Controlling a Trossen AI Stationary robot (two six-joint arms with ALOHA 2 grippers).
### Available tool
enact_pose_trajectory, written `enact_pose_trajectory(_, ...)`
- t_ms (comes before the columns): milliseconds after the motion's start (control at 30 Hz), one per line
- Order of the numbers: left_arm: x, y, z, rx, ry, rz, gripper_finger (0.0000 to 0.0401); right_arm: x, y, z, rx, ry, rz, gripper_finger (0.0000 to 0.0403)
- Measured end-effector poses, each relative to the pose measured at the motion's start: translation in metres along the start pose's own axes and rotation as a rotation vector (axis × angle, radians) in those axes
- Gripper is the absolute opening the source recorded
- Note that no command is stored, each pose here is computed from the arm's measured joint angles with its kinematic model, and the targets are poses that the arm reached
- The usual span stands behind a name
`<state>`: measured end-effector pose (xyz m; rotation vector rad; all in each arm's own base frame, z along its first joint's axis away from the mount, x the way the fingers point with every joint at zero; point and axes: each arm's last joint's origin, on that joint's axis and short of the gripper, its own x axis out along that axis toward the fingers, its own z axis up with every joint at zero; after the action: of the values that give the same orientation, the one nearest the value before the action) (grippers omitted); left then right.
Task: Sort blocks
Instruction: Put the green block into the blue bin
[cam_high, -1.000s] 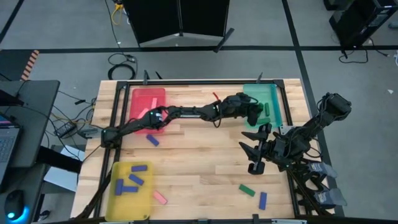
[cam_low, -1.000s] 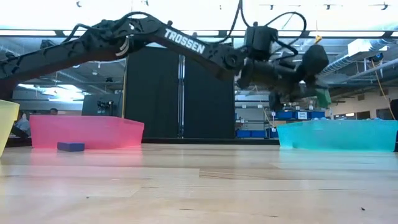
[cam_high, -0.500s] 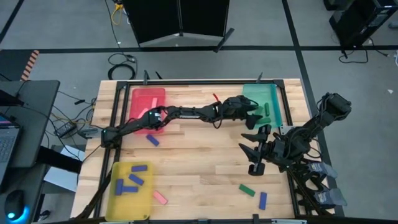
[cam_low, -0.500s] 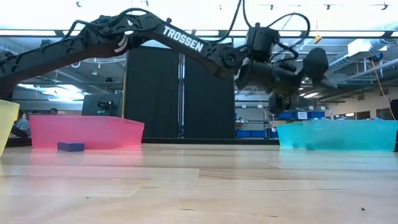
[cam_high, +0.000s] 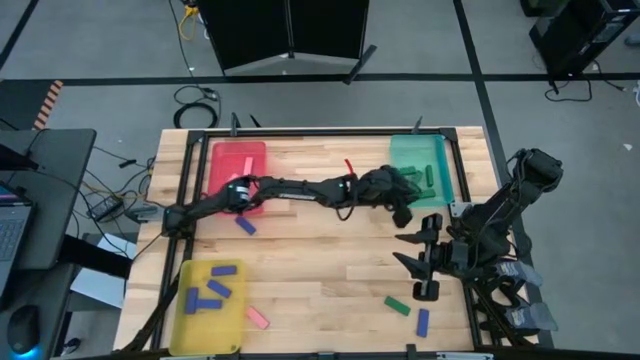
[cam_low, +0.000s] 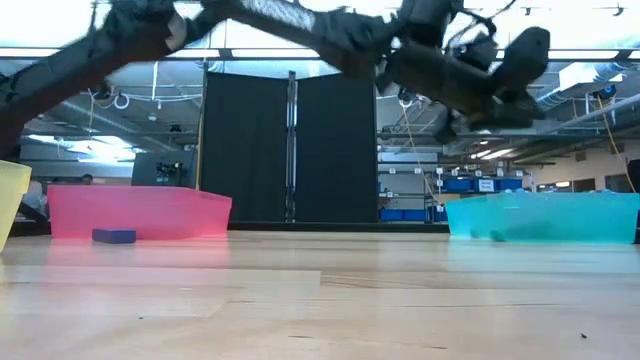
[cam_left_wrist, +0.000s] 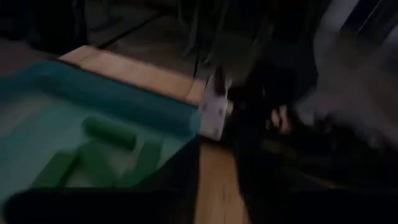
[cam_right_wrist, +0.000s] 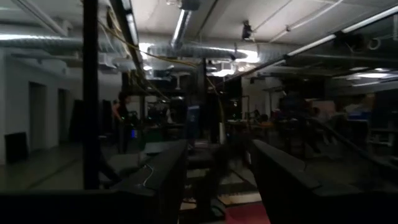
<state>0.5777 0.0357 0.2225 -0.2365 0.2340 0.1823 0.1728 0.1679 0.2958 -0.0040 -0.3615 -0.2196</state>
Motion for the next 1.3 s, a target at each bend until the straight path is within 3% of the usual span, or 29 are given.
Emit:
enact_pose_trajectory(133, -0.040, -0.012, 0.003, 0.048, 0.035, 0.061, 0.0027, -0.002, 0.000, 0.000, -0.032, 0.026, -0.030, 0.0184)
enact_pose_trajectory(200, -0.065, -0.009, 0.000, 0.032, -0.006, 0.058, 0.0009, -0.002, 0.000, 0.000, -0.042, 0.031, -0.035, 0.0182)
enact_pose_trajectory(367, -0.144, 0.001, -0.013, -0.099, -0.121, 0.018, 0.0025, 0.000, -0.001, -0.005, -0.051, 0.088, -0.095, 0.0178)
enact_pose_trajectory(500, -0.204, -0.002, -0.025, -0.160, -0.177, -0.017, 0.0029, 0.007, -0.003, -0.025, -0.067, 0.204, -0.176, 0.0174)
enact_pose_trajectory(733, -0.279, -0.011, -0.035, -0.162, -0.237, 0.034, 0.0020, 0.027, -0.013, -0.068, 0.124, 0.399, -0.080, 0.0177)
enact_pose_trajectory(1033, -0.338, -0.017, -0.038, -0.137, -0.322, 0.046, 0.0019, 0.046, 0.003, -0.076, 0.120, 0.711, -0.079, 0.0185)
enact_pose_trajectory(1300, -0.353, -0.021, -0.044, -0.118, -0.319, 0.007, 0.0019, 0.033, 0.053, -0.106, 0.131, 1.237, 0.056, 0.0190)
